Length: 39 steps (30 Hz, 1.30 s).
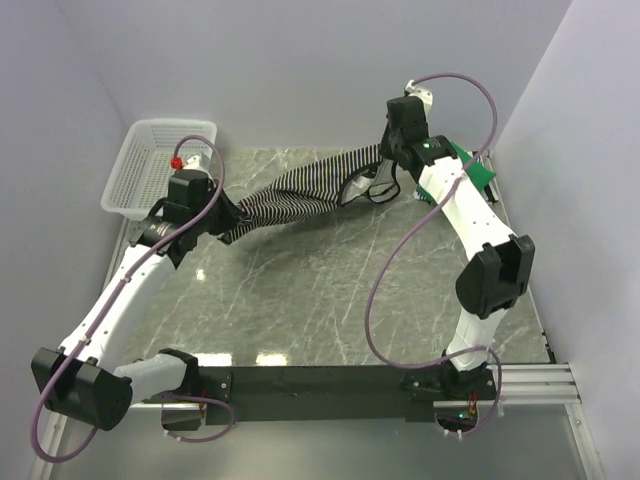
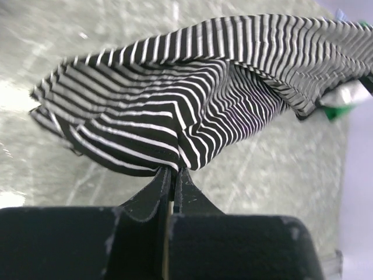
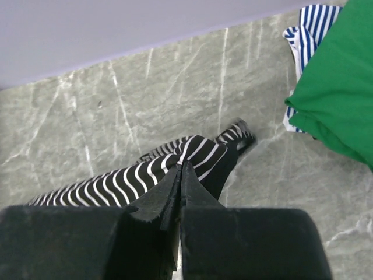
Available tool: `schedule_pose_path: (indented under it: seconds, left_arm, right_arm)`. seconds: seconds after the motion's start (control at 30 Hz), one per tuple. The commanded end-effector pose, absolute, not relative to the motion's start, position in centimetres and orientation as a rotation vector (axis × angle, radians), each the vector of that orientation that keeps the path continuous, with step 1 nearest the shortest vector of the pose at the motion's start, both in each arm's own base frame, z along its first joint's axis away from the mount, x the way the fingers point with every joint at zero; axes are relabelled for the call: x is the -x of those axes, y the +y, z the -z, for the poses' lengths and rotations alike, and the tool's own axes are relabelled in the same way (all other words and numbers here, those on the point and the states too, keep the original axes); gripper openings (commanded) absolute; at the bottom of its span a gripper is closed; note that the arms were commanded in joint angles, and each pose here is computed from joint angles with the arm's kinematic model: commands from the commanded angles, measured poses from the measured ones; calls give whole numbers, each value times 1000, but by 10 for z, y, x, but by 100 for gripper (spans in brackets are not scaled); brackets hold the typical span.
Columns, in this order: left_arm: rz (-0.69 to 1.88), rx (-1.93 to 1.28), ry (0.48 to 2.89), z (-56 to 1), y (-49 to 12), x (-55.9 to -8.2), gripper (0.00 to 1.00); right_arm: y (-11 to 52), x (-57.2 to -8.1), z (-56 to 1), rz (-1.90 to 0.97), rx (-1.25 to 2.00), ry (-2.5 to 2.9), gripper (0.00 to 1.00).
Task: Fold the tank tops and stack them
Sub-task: Flatten the tank top out
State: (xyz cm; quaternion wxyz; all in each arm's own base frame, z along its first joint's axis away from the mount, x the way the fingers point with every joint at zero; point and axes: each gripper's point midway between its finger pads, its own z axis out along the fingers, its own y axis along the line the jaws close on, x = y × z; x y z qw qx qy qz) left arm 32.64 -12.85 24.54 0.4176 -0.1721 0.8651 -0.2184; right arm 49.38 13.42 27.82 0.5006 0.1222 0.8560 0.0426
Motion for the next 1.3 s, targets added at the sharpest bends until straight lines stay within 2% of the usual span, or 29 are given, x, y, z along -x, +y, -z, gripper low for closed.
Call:
schedule_pose_path:
  seconds: [0.0,0.1,0.33,0.4,0.5,0.53,0.6,0.63,0.73,0.77,0.83,0.9,0.93,0.97,1.03,1.07,1.1,1.17,1.27]
  left_arm:
    - [704,302,2179,-256,-151,-306,1]
    - [735,191,2196,-261,-177,-288,1]
    - [804,79,2148,-288,-206,-266,1]
    - [768,96,2166,-277,-202,-267,1]
    - [806,65,2239,-245,-213,-264,1]
    - [824,53,2261,-235,-218,-263,12]
    - [843,33,2334,-201,-228,-260,29]
    - [832,34,2356,-191,-228,-260,50]
    - [719,106,2394,-165,-217,-269,71]
    - [698,134,2382,-165,-214,-274,73]
    - [634,220,2360,-163,-202,-290,74]
    - [600,329,2364,-155,-185,-309,71]
    - [594,358,2358,-152,-181,-316,66]
    - [561,396,2336,-150,-174,-326,65]
    - [515,457,2341,-138,-161,-339,62]
    - [473,485,2325,-135,-153,-347,62]
    - [426,521,2339,-122,-145,-354,61]
    - [418,570,2340,-116,-139,-366,58]
    - [365,621,2350,-102,-135,-391,54]
  right_arm:
    - [119,-504,-312,-82,-307,2012,0]
    - [105,-499,-322,-65,-339,1979,0]
    - [90,-477,-402,-125,-348,1817,0]
    - [94,-476,-418,-155,-333,1782,0]
    - [105,-502,-396,-150,-305,1844,0]
    - [110,-508,-383,-149,-292,1877,1]
    - [118,-529,-336,-129,-273,1971,12]
    - [121,-532,-319,-119,-266,2015,29]
    - [131,-530,-291,-129,-274,2069,49]
    - [134,-521,-265,-119,-268,2112,54]
    - [144,-507,-280,-168,-267,2054,59]
    - [151,-488,-266,-173,-258,2087,60]
    - [165,-477,-262,-182,-231,2098,60]
    - [167,-463,-237,-153,-221,2149,60]
    - [182,-441,-235,-221,-203,2139,60]
    - [194,-416,-203,-225,-158,2204,60]
    - [199,-405,-208,-267,-156,2177,59]
    - [211,-372,-174,-302,-137,2244,57]
    - [220,-339,-158,-364,-130,2264,55]
